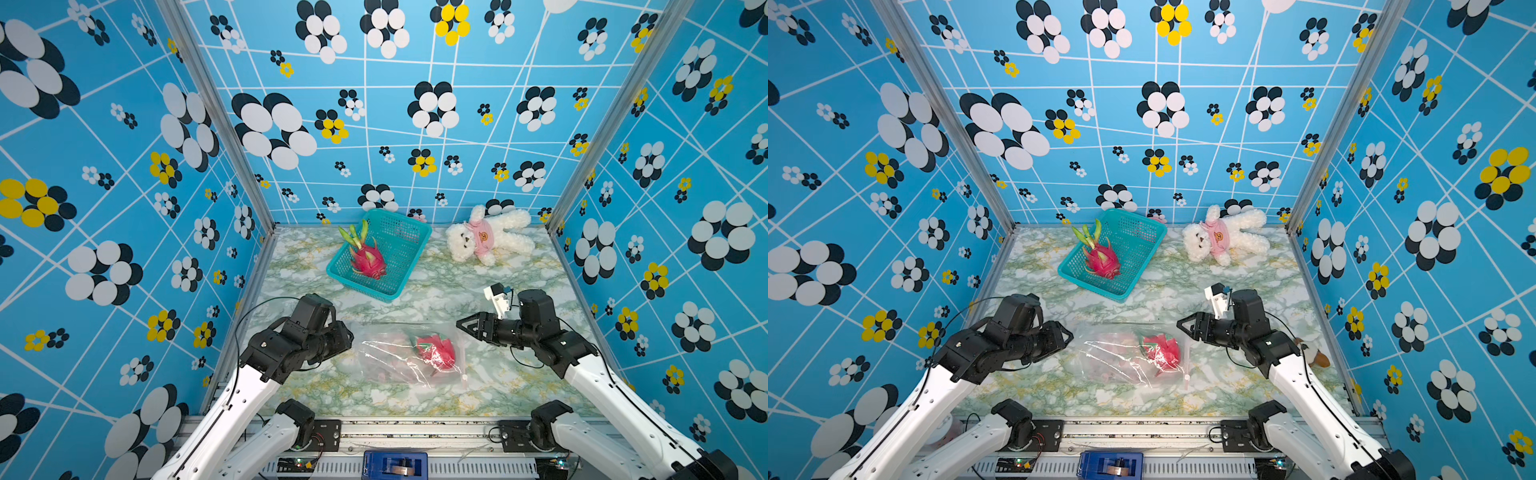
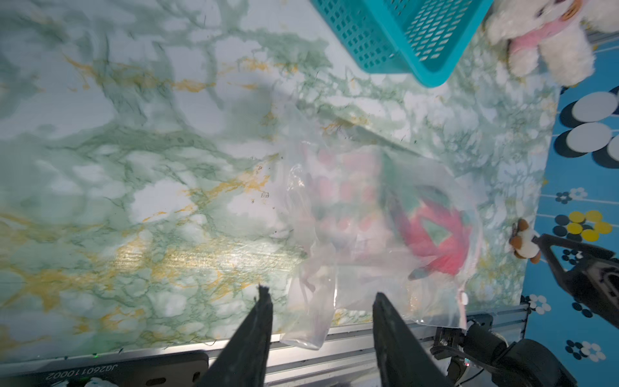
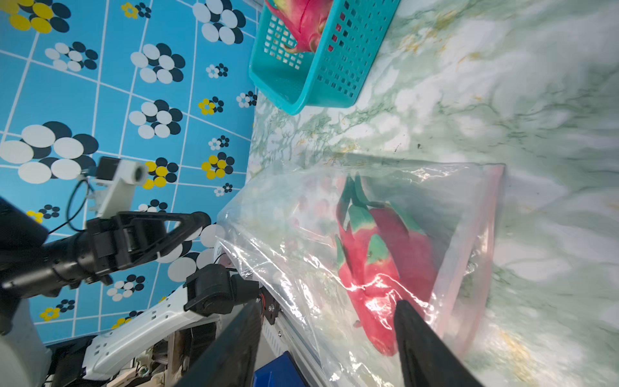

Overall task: Open the zip-top bag and take out the dragon fruit
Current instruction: Adjust the zipper food storage bag at the center of the board, then pick up the dragon fruit from the zipper food storage bag.

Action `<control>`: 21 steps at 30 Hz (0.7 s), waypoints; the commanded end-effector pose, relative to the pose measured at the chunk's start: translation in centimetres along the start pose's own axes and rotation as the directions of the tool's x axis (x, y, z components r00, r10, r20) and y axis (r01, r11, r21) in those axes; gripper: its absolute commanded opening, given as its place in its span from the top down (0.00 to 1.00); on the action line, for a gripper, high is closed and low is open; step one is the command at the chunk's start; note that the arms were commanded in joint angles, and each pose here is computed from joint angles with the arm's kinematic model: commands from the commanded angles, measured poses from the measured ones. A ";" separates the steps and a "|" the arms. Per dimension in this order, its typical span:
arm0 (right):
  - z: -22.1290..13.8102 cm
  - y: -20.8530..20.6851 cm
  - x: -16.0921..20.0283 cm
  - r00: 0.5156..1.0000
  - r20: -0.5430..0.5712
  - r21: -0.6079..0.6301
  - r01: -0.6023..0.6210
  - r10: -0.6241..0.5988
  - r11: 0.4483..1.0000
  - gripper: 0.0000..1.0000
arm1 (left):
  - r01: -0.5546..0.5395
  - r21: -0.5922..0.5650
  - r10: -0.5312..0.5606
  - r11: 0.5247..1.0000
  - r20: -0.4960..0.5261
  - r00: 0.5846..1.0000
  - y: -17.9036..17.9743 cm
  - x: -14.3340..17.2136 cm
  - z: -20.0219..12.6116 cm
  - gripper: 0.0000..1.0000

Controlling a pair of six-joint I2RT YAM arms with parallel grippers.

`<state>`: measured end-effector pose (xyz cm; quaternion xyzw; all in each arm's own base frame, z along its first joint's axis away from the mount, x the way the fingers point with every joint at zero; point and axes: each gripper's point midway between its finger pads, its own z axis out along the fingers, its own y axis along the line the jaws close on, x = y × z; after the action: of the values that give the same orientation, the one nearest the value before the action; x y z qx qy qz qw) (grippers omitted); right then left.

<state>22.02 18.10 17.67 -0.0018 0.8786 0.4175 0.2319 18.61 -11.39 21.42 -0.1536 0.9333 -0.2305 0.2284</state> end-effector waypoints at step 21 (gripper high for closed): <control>3.4 -8.9 6.5 0.948 -0.235 0.251 -0.153 0.214 0.956 0.63 | -0.328 0.089 0.340 0.940 -0.267 0.902 -14.0 10.0 12.4 0.71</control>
<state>19.22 14.84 6.64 0.0655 0.9498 0.2955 0.0786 18.85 -30.94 16.29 0.0447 0.9640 -0.2203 0.1418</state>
